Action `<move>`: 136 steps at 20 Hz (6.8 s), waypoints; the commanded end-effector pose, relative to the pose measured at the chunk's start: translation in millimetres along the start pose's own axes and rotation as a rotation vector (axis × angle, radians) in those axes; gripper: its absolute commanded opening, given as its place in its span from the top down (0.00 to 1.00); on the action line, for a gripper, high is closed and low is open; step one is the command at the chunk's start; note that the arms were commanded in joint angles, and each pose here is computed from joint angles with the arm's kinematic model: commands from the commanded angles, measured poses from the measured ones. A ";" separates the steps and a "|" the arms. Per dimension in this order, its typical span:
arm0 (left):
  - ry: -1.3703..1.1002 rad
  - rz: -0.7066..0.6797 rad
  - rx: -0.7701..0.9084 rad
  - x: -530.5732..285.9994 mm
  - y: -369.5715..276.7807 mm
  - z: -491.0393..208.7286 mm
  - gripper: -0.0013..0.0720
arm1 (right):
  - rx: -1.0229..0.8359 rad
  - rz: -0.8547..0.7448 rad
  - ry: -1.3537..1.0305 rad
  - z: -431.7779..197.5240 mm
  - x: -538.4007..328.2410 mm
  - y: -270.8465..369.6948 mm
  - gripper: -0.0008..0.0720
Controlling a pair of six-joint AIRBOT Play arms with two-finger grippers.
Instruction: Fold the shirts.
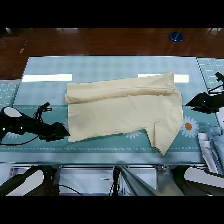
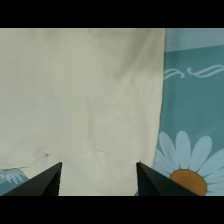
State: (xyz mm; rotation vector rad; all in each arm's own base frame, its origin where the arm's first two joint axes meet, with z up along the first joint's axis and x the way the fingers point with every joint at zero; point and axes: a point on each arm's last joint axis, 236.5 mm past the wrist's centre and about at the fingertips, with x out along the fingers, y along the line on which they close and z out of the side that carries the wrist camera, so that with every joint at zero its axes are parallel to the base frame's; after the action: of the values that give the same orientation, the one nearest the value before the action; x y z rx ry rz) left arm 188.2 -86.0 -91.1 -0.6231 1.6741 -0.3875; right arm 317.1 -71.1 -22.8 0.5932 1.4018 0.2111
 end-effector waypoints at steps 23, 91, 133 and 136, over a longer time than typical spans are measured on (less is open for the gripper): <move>0.000 -0.038 -0.080 45.1 2.3 23.5 0.95 | 0.236 0.028 0.037 -69.1 59.5 -35.5 0.22; -0.399 -0.243 0.286 -147.5 -131.3 237.5 0.24 | 0.107 0.183 -0.223 149.0 23.1 13.6 0.17; -0.062 -0.349 0.308 196.4 -383.5 72.6 0.95 | -0.301 0.022 -0.189 25.9 -94.6 182.8 0.95; -0.062 -0.363 0.242 229.7 -385.5 70.2 0.95 | -0.307 0.022 -0.171 13.3 -100.3 186.4 0.95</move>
State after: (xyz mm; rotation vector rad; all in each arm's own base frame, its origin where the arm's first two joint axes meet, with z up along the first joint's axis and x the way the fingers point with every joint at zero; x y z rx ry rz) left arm 310.5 -499.0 -46.5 -0.6623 1.4164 -0.8547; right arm 361.4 30.8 151.1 0.3694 1.1616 0.3733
